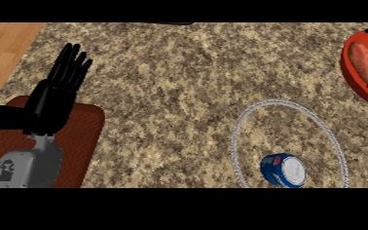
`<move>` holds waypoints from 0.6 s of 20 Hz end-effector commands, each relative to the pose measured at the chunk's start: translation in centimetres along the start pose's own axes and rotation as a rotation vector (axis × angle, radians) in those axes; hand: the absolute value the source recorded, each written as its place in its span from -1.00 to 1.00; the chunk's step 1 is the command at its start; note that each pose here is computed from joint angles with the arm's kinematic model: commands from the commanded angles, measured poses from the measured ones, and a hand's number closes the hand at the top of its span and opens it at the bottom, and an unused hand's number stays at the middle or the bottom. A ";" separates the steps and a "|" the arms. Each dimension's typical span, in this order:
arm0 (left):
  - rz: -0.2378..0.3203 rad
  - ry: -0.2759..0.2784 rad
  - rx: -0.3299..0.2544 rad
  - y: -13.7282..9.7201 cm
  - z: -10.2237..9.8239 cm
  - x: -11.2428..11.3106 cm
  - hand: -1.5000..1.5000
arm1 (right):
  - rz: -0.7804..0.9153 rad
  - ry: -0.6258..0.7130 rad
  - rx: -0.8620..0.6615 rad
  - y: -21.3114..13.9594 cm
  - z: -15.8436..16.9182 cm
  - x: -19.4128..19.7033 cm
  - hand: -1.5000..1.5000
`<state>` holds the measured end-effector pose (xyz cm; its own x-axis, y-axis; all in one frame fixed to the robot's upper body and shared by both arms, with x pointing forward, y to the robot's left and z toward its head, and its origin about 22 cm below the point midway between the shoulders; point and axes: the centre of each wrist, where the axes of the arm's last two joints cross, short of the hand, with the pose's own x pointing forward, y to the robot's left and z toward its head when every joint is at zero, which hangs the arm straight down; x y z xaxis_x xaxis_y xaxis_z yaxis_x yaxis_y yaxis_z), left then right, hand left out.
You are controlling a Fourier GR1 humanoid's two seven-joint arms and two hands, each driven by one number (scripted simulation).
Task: Pick the sweet potato from the placemat and place it in the bowl
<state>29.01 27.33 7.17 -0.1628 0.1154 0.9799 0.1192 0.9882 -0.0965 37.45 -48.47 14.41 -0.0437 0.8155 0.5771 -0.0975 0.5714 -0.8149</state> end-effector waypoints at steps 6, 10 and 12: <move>0.001 0.017 0.015 0.5 0.3 0.0 0.00 | -0.503 -0.127 -0.212 -2.6 1.0 -0.1 -1.00; -0.001 0.000 0.025 0.4 0.4 -0.3 0.00 | -0.559 -0.080 -0.302 -4.6 3.5 -1.7 -1.00; 0.000 0.006 0.010 0.6 0.9 -0.4 0.00 | -0.549 -0.058 -0.316 -6.2 5.9 -2.9 -1.00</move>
<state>28.67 27.61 6.94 -0.1599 0.1153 0.9804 0.1057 0.9894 -0.0991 34.89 -52.27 16.88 -0.1282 0.4345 0.8915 0.1234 0.8989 -0.4204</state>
